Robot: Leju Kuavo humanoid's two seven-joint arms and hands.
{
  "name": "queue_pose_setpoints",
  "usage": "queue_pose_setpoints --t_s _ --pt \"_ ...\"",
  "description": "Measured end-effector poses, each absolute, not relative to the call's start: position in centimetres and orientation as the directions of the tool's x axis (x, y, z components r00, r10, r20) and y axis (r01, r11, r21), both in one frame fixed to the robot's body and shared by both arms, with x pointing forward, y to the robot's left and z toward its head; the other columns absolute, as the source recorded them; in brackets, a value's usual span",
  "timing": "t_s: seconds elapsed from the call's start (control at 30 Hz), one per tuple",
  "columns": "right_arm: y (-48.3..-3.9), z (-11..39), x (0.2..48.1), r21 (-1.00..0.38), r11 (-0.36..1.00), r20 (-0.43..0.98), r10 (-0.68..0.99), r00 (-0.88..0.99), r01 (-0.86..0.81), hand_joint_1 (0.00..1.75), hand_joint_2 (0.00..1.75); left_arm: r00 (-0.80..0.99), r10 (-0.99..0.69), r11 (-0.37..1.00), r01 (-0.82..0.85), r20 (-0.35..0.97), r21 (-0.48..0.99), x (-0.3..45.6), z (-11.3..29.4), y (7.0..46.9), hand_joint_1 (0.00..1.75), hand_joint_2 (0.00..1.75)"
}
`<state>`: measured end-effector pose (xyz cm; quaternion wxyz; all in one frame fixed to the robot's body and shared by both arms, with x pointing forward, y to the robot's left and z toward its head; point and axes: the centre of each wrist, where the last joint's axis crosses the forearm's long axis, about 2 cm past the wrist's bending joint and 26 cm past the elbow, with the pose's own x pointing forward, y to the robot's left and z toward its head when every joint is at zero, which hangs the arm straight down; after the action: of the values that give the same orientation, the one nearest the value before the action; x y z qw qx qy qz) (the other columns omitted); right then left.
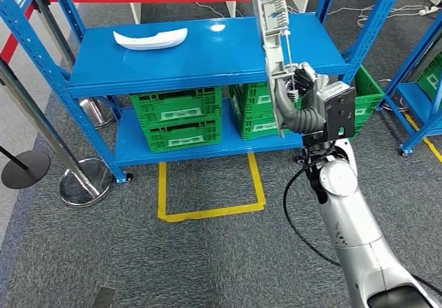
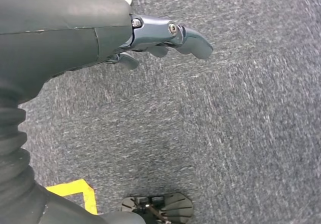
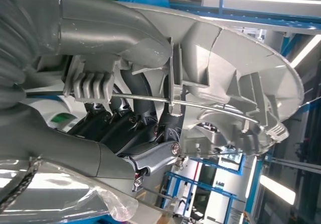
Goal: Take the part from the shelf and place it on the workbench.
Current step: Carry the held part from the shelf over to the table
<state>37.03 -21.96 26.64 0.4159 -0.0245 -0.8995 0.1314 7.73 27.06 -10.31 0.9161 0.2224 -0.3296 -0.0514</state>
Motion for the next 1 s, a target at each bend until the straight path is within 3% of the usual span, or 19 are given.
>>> queue_pose_setpoints --t_s 1.0 --pt "-22.53 26.08 36.85 -0.252 0.968 0.728 0.189 -0.659 -0.001 1.75 1.75 0.767 -0.256 0.89 -0.052 0.589 0.454 7.52 -10.35 27.28 0.0 1.75"
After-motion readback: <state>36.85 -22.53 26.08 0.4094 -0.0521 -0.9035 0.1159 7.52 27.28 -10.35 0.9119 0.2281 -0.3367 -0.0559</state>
